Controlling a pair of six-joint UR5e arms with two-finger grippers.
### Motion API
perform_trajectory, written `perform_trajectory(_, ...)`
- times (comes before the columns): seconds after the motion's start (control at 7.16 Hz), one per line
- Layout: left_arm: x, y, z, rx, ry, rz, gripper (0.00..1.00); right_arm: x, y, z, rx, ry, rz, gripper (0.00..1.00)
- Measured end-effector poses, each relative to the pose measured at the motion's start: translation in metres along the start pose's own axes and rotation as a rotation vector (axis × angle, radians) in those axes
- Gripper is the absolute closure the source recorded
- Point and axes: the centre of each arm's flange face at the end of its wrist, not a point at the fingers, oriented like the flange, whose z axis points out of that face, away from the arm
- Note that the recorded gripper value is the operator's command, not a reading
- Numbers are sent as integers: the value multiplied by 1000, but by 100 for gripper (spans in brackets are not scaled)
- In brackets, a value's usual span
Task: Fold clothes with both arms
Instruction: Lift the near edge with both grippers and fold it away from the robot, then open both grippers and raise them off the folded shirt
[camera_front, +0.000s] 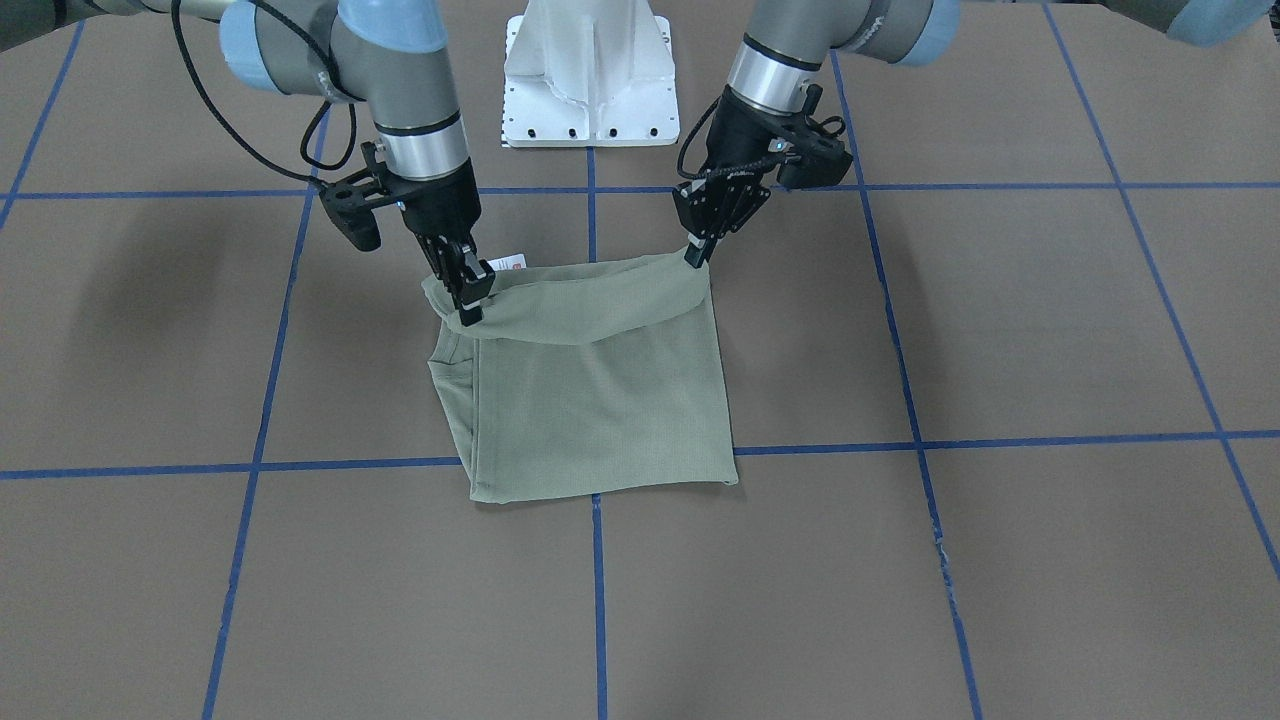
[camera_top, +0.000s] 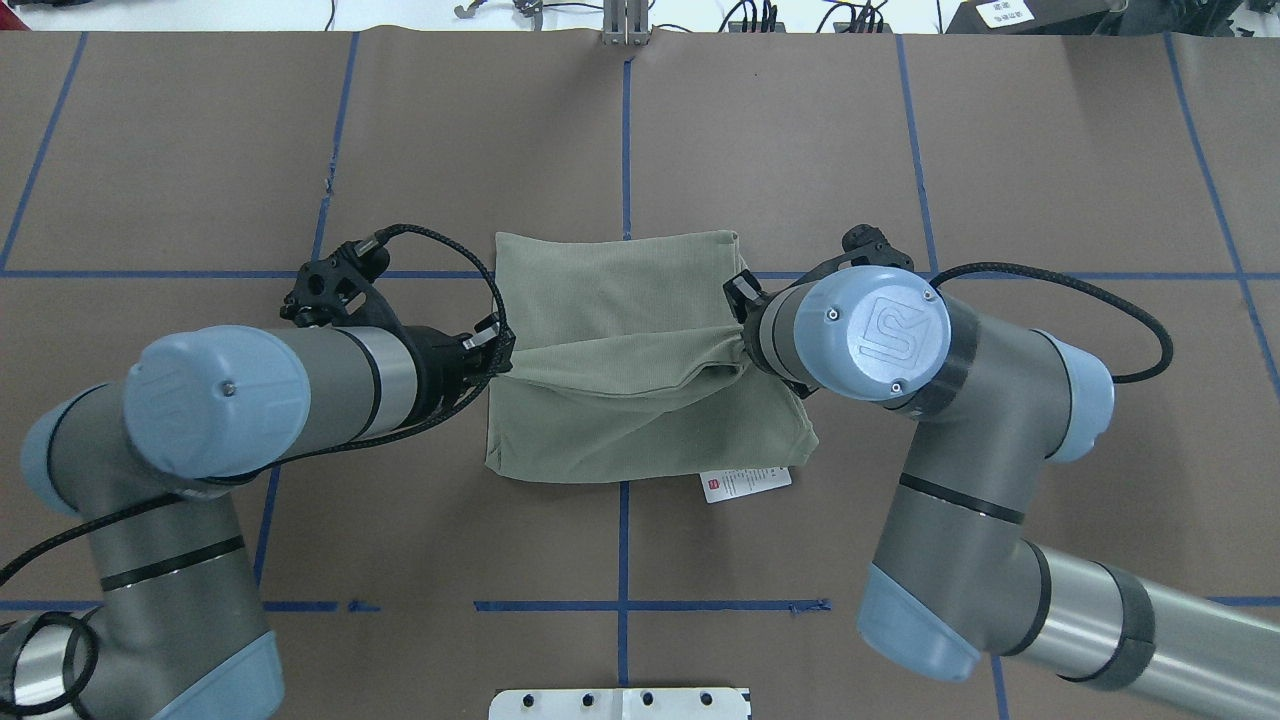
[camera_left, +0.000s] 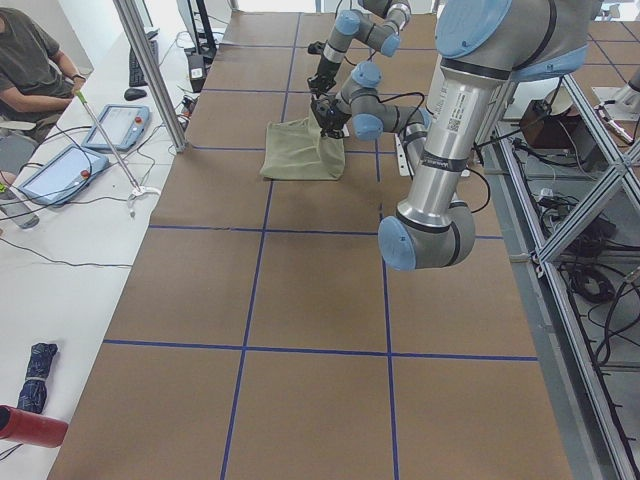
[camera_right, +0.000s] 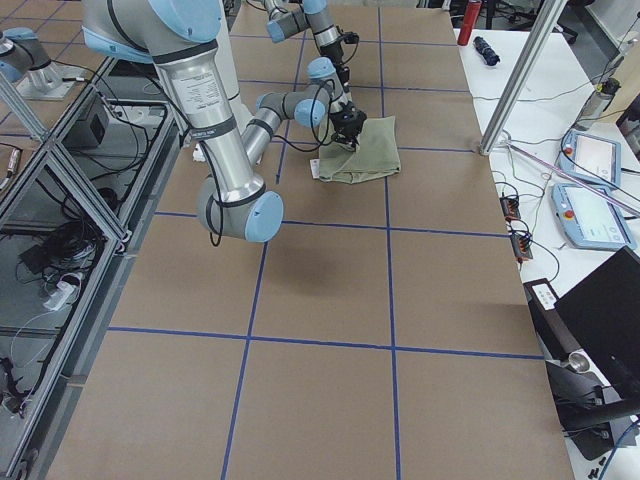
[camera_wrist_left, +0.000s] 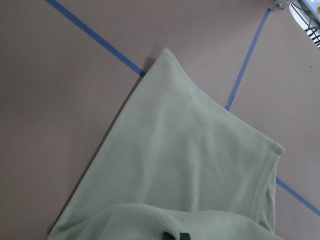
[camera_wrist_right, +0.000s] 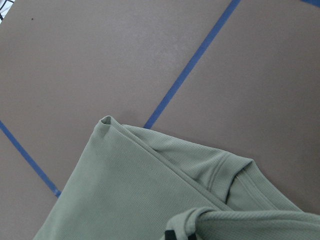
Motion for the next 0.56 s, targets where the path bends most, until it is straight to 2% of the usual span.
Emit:
perform_trajectory(0.14, 0, -16, 23, 22, 9, 7, 100, -5, -6, 16, 8, -2, -12, 100)
perform_trajectory(0.28, 2, -34, 44, 50, 11, 32, 100, -17, -8, 32, 14, 4, -34, 88)
perform_trajectory(0.42, 7, -57, 65, 82, 12, 63, 65, -37, -15, 54, 6, 12, -64, 33)
perform_trajectory(0.56, 15, -83, 92, 116, 15, 92, 29, -55, -32, 82, -14, 13, -107, 0)
